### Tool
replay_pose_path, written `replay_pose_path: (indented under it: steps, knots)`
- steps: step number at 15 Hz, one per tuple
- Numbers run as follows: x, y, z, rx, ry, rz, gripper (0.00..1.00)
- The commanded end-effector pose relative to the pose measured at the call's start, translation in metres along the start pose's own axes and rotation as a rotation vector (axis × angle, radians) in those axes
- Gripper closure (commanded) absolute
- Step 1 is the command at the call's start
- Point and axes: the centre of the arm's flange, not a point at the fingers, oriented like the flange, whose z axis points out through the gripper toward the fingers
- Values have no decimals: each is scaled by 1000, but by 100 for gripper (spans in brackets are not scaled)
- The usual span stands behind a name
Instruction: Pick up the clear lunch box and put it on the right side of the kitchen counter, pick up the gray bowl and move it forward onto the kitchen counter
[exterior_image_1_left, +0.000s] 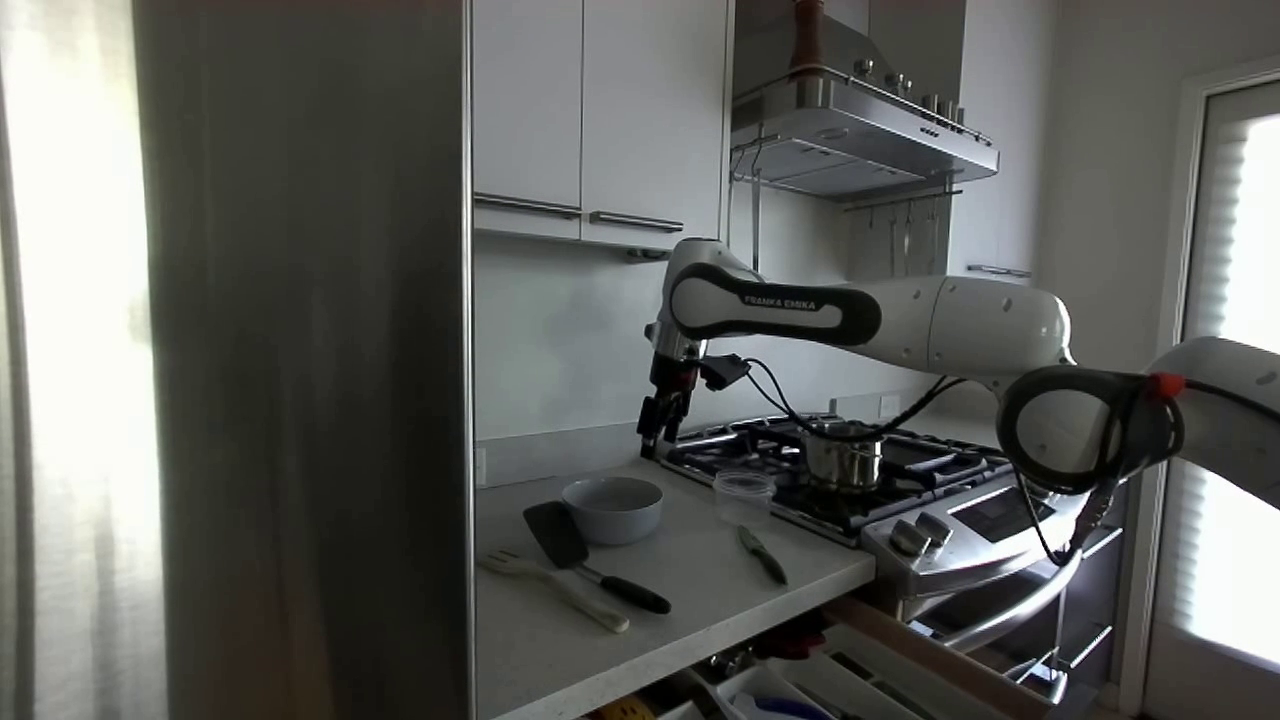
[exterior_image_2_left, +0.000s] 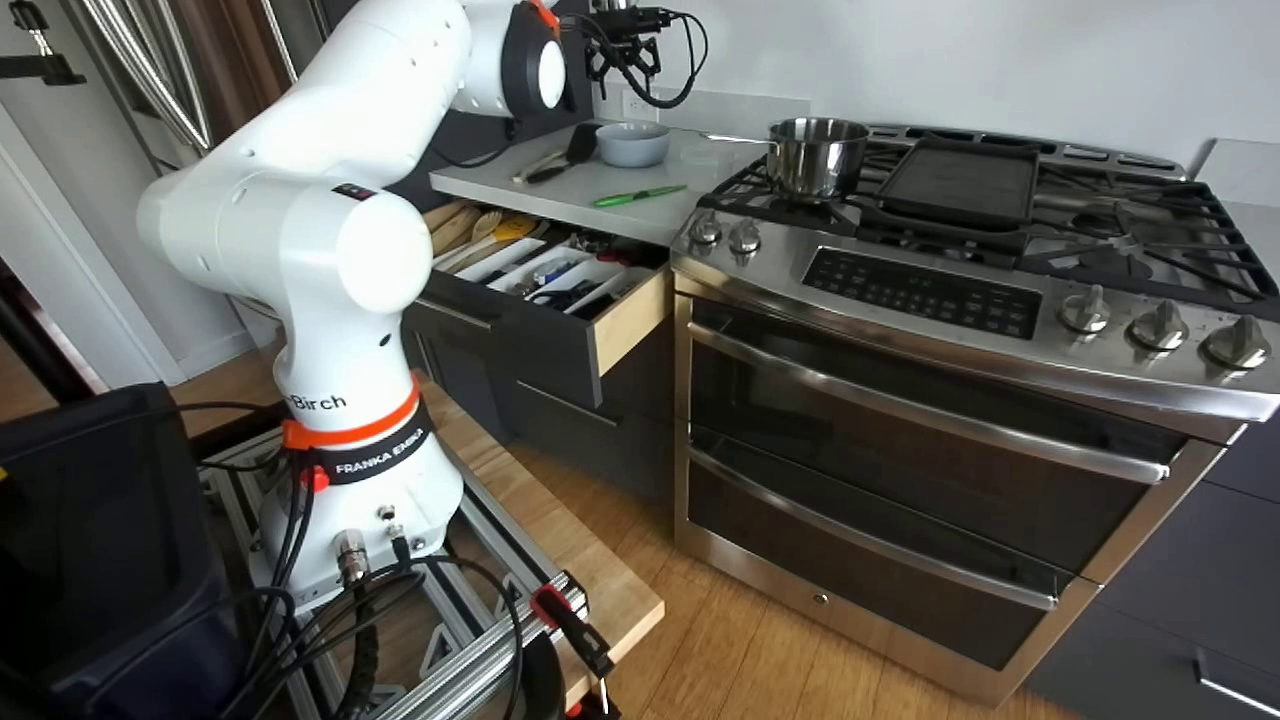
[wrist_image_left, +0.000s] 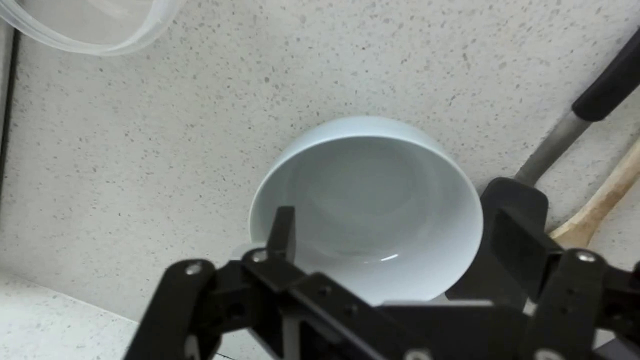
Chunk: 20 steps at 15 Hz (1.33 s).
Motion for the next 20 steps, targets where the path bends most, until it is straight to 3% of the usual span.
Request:
replay_pose_path:
  steps: [1,6,16,20]
  knots:
    - [0,0,0,-1,0,1,0]
    - [-1,5,5,-18,-8,23,0]
    - [-13,20,29,-145,-72,553,0]
    - [-13,20,54,-150,-11,650,0]
